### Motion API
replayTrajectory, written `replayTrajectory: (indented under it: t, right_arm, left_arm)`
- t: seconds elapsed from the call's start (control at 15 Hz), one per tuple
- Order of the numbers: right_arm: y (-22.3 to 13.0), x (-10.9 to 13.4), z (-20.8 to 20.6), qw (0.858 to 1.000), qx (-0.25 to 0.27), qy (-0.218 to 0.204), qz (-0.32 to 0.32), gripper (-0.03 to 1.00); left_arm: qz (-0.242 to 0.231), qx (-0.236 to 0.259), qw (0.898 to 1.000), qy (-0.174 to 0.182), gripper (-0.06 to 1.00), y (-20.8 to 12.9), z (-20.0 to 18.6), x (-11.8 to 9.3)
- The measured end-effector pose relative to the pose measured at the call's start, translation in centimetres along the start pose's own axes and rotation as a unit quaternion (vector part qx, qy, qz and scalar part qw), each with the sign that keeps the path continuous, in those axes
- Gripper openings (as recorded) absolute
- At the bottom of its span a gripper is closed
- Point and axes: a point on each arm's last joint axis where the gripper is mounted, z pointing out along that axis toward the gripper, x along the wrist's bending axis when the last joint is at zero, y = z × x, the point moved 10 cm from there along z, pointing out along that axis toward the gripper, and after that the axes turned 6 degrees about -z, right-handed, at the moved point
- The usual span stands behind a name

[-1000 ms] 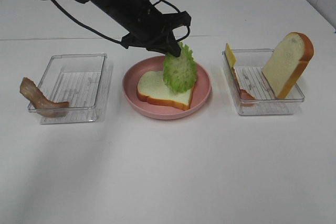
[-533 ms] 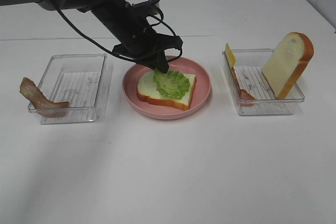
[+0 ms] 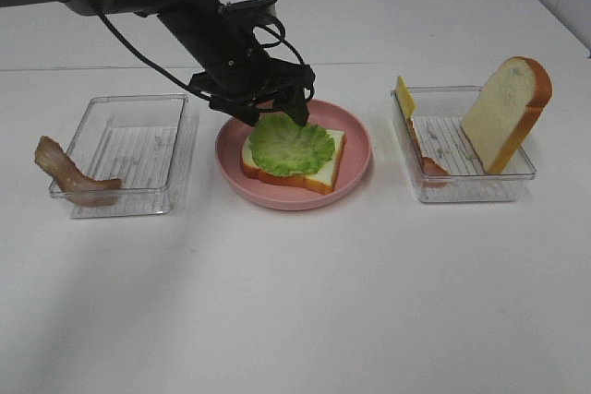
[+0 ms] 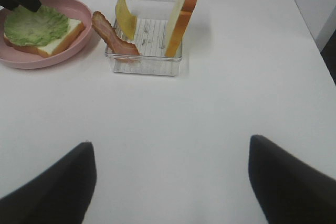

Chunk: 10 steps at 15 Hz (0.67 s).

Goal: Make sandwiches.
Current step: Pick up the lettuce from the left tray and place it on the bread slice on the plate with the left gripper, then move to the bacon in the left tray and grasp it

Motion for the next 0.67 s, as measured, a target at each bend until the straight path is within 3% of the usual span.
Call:
replayTrajectory:
  t: [0.27, 0.67]
  right_arm:
    - [0.0, 0.0, 0.0, 1.0, 0.0, 0.0, 0.0, 0.75]
    - [0.0, 0.0, 0.0, 1.0, 0.0, 0.0, 0.0, 0.75]
  left_arm:
    - [0.036, -0.024, 0.996, 0.072, 0.76, 1.5, -3.2, 1.6]
    - [0.07, -0.034, 0.985, 0.153, 0.76, 2.2, -12.8, 1.7]
